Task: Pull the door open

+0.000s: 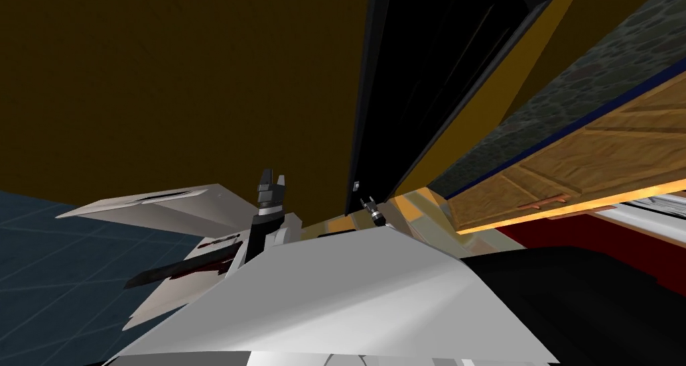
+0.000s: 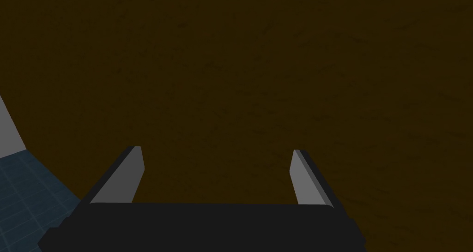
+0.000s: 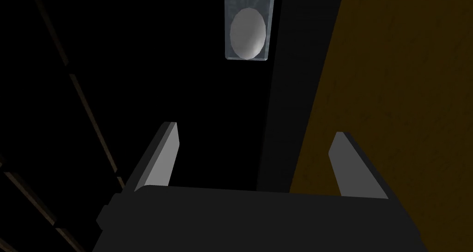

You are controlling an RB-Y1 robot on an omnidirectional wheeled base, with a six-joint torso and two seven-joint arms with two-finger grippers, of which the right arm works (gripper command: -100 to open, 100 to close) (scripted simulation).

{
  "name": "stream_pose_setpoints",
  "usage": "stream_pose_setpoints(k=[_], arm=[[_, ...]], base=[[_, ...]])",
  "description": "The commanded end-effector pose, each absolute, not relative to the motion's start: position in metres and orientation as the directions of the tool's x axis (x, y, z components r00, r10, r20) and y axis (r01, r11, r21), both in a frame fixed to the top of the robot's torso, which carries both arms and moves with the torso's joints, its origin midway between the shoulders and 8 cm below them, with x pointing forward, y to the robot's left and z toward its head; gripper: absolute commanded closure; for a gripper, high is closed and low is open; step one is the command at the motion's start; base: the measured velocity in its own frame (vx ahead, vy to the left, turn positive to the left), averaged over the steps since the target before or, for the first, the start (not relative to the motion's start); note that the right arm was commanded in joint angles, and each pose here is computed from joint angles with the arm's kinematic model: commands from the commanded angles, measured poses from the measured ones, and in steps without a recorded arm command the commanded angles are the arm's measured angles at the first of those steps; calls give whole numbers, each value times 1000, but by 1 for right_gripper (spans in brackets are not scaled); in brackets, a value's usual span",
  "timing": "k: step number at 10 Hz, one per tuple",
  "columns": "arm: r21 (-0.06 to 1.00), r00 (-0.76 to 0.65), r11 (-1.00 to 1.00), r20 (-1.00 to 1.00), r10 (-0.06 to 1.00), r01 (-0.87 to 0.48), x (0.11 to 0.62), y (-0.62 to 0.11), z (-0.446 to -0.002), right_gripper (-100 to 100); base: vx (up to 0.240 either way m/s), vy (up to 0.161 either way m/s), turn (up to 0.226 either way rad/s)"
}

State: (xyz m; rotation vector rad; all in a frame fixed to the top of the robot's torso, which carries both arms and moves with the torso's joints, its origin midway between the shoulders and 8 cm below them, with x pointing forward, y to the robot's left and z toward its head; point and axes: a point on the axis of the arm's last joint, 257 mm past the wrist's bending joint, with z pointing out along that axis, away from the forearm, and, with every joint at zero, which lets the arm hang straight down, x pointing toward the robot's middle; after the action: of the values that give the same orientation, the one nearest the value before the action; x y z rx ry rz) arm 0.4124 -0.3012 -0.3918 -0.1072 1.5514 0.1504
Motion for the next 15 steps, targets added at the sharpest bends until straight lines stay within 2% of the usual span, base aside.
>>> stream_pose_setpoints(k=[1, 3, 8, 14, 15], arm=[[11, 6, 986, -1000, 12, -165, 412, -301, -397, -100], [17, 7, 990, -1000, 18, -143, 406, -315, -397, -100], [18, 4, 997, -1000, 19, -70, 382, -362, -400, -100], [23, -13, 999, -1000, 23, -31, 359, -384, -407, -100], [23, -13, 999, -1000, 23, -31, 359, -384, -407, 100]], base=[[80, -1, -3], [76, 35, 89], [186, 69, 155], [121, 16, 66], [-23, 6, 0]])
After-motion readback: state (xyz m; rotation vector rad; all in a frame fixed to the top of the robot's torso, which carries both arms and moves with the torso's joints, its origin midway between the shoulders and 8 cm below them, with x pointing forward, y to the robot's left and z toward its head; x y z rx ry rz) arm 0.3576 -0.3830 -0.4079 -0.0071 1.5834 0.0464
